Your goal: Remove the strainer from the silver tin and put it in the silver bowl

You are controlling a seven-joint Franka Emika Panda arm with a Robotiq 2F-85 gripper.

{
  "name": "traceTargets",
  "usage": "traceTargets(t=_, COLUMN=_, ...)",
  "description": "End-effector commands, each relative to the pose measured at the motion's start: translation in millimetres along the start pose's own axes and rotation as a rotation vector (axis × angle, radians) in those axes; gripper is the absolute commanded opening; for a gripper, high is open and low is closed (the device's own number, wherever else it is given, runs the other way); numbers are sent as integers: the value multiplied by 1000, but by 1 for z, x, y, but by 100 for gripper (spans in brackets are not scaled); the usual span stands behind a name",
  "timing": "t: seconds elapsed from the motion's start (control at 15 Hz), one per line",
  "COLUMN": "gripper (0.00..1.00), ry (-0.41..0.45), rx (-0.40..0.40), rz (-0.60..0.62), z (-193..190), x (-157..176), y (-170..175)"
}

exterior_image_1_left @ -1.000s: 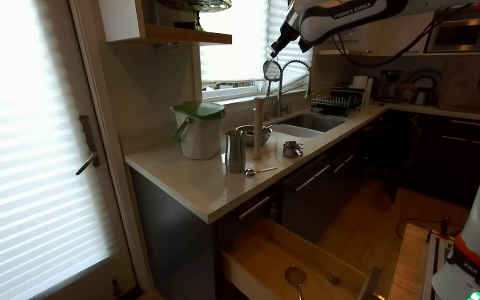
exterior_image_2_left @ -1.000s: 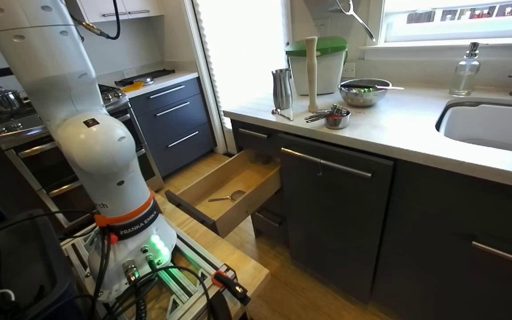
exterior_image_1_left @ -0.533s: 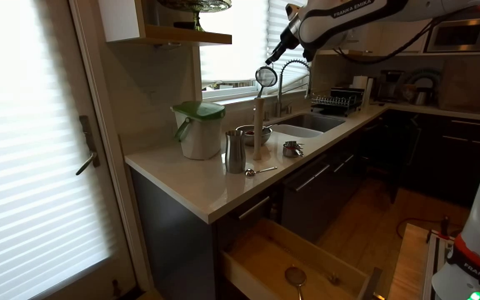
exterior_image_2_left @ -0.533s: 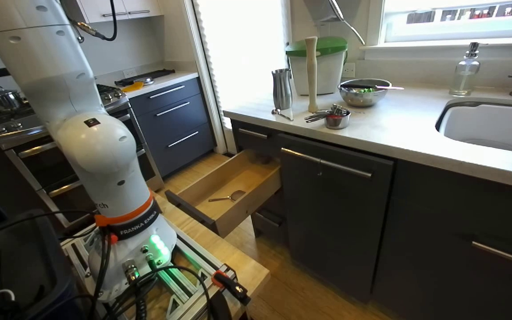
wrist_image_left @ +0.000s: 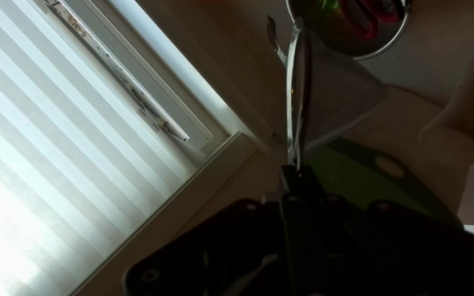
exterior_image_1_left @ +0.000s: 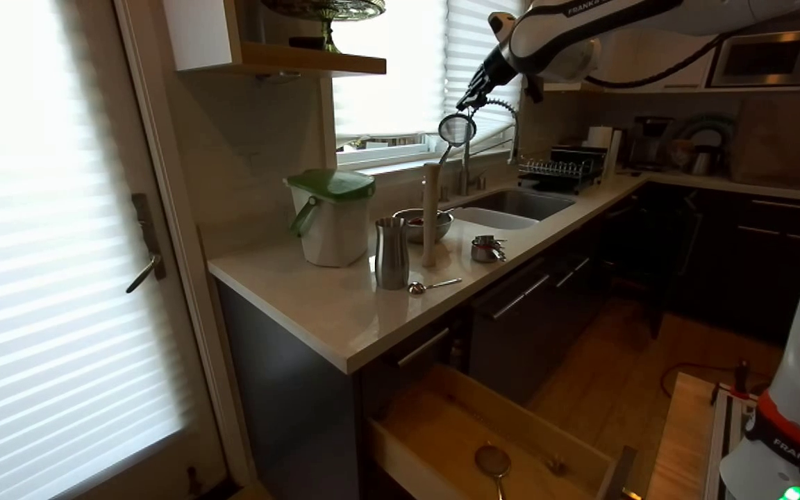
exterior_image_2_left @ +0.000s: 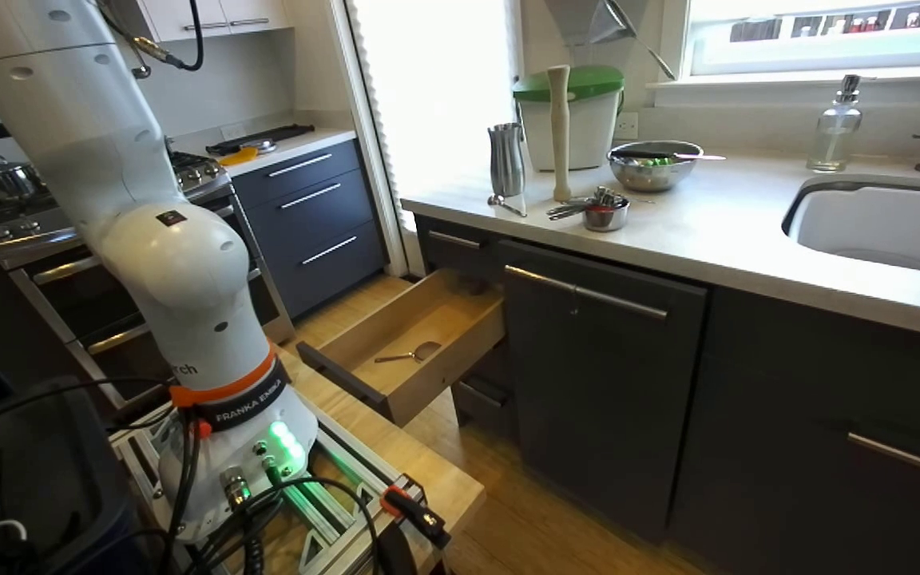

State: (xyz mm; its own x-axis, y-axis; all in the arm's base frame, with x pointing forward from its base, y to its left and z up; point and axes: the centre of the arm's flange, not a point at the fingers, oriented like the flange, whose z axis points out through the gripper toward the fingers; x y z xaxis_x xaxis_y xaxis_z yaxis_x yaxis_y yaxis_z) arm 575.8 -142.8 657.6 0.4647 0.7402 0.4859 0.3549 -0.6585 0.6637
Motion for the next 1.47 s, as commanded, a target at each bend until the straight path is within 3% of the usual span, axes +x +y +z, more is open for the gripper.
traceTargets(t=0.0, gripper=4, ry=-2, rx=-2, rz=-2, z=0, x=-2, y=1)
traceTargets(t=0.07, gripper=1, ry=0, rx=0, rz=-4, z=0, x=-1, y=0)
traceTargets(t=0.27, gripper=1, ry=37, rx=1, rz=-173, z=0, x=-11, y=3)
traceTargets(t=0.73, gripper=1, ry=144, rx=154, rz=-461, z=1, x=-24, y=-13)
traceTargets(t=1.07, gripper=1, ry=167, rx=98, rz=-448, z=-7, x=-51, y=15)
traceTargets(t=1.4, gripper=1, ry=134, rx=126, rz=-470, z=11, x=-77, y=7)
